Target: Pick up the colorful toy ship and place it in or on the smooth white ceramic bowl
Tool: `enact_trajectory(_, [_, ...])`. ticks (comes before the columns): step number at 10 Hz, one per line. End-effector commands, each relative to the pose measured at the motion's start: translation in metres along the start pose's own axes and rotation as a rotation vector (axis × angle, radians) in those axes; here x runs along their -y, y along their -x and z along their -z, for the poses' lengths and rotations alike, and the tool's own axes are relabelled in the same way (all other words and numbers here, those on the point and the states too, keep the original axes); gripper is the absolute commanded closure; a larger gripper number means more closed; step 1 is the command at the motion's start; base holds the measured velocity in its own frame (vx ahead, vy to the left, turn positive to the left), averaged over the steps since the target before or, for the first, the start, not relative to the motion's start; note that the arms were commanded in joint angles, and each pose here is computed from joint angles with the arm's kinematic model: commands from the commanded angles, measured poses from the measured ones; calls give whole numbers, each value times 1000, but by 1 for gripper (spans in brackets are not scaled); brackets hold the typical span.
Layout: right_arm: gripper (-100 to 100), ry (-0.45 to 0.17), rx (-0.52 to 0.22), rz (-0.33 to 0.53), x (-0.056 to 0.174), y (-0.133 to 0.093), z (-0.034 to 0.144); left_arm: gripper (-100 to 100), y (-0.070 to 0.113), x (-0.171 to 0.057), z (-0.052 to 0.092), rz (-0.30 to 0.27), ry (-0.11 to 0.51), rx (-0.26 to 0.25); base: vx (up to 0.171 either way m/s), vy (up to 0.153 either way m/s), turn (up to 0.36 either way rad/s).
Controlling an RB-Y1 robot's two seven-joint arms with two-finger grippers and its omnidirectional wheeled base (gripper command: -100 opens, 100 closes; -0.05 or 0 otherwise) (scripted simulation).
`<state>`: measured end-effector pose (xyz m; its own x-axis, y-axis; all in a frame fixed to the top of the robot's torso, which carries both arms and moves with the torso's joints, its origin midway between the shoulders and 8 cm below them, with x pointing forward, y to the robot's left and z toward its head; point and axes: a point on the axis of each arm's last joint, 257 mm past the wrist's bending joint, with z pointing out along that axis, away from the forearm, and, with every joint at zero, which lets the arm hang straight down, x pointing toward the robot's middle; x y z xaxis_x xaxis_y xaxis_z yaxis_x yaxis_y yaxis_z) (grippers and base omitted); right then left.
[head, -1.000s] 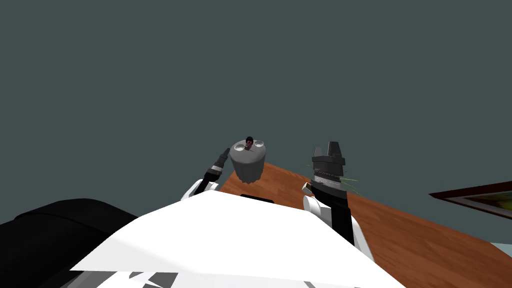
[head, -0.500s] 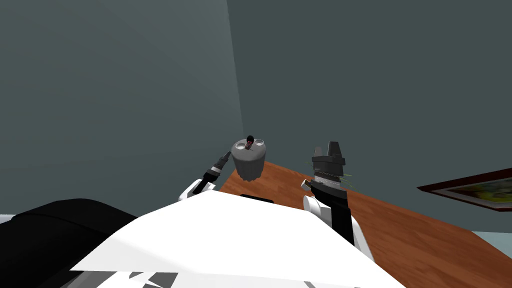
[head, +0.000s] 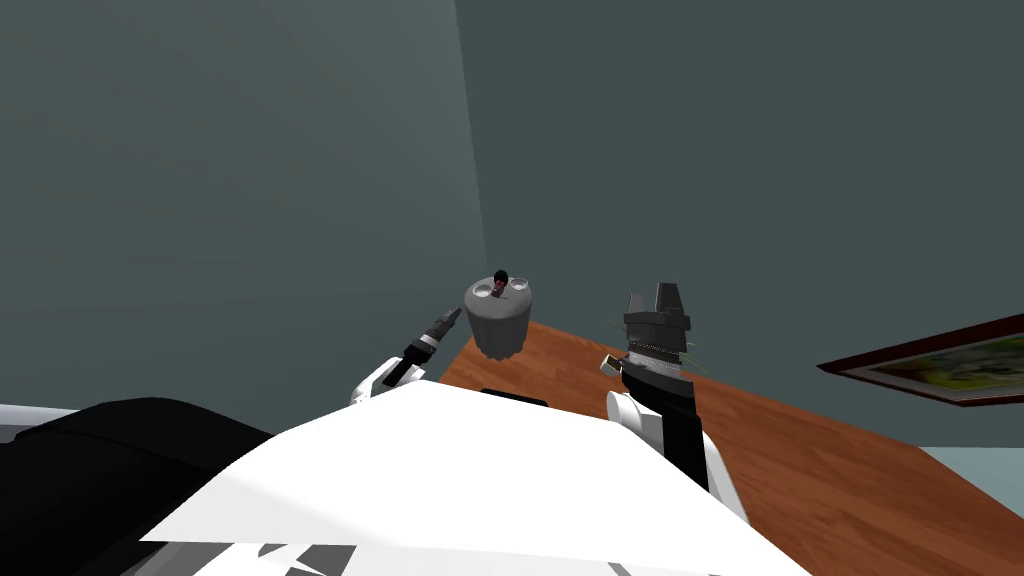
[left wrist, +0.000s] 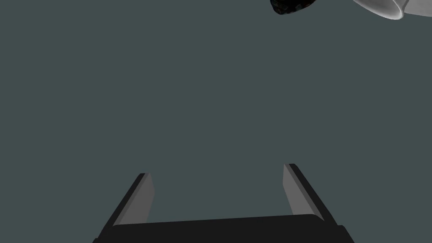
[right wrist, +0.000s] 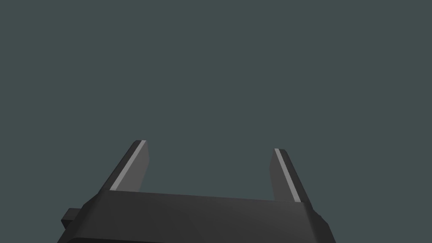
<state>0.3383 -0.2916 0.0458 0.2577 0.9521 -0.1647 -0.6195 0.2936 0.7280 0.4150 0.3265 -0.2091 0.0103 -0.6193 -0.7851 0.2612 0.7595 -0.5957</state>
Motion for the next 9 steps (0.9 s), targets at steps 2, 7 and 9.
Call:
enact_trajectory(2, [0,0,0,0,0,0,0,-100,-7,-25,8,-65,28,-51,-99,30,-36])
enact_trajectory(7, [0,0,0,0,0,0,0,-100,-7,-74,22,-225,64,-159,-68,21,-44])
enact_trajectory(9, [0,0,0,0,0,0,0,-100,-7,-98,32,-269,94,-201,-64,14,-47])
